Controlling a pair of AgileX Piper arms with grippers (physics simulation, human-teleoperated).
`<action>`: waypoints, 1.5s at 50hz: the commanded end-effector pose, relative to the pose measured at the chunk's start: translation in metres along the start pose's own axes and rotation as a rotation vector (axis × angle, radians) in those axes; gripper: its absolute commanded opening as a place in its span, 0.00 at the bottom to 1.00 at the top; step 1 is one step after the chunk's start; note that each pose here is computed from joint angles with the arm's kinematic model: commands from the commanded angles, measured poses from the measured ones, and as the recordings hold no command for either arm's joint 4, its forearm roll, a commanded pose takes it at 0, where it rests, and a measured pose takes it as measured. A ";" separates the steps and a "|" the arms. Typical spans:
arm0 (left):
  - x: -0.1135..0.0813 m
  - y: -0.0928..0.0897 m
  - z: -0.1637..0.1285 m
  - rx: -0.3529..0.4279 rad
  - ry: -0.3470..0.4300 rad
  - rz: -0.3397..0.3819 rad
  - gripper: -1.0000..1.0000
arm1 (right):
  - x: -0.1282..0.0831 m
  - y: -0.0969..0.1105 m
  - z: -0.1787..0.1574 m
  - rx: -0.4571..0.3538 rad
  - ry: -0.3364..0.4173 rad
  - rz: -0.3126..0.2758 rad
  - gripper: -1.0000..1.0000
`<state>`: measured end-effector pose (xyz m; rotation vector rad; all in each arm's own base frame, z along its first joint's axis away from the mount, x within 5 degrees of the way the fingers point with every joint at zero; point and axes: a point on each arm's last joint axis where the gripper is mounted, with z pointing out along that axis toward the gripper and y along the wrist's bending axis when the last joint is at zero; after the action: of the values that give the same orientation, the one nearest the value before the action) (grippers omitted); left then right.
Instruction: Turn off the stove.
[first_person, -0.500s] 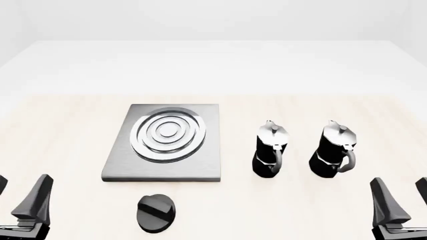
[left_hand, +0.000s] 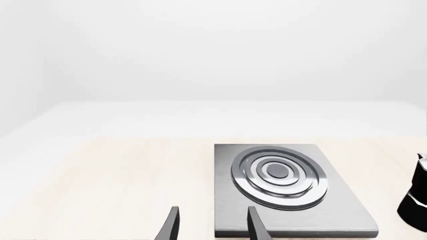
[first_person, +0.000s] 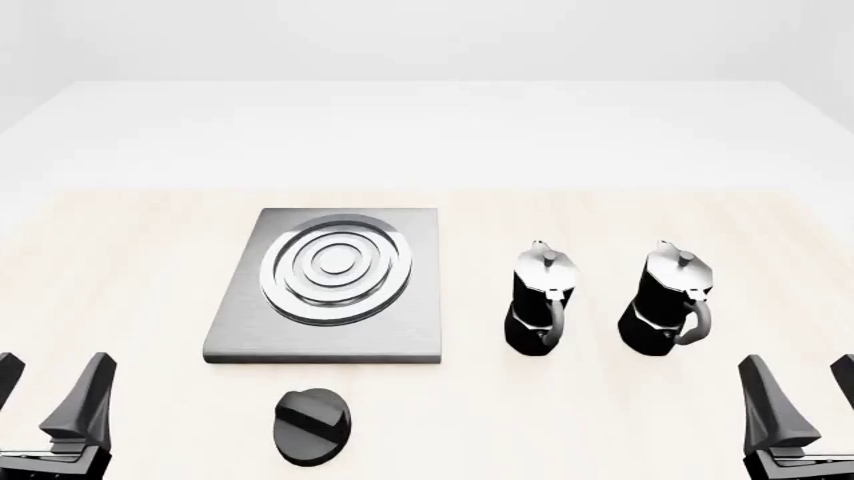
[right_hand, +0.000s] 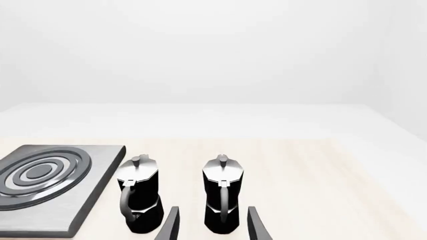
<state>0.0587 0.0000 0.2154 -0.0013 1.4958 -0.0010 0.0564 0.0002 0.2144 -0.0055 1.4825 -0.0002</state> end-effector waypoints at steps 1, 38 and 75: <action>-0.005 0.000 0.006 -0.002 0.016 -0.015 1.00 | 0.000 0.000 0.000 0.001 -0.003 0.000 1.00; -0.060 -0.030 0.044 0.364 0.420 0.361 1.00 | 0.001 0.001 0.000 -0.017 0.004 0.003 1.00; -0.011 -0.055 0.058 0.499 0.639 0.310 1.00 | 0.001 0.001 0.000 -0.015 0.005 0.002 1.00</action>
<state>0.1120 -0.0459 0.2446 0.6802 2.0539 -0.0797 0.0567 0.0012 0.2134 -0.0172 1.4875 0.0147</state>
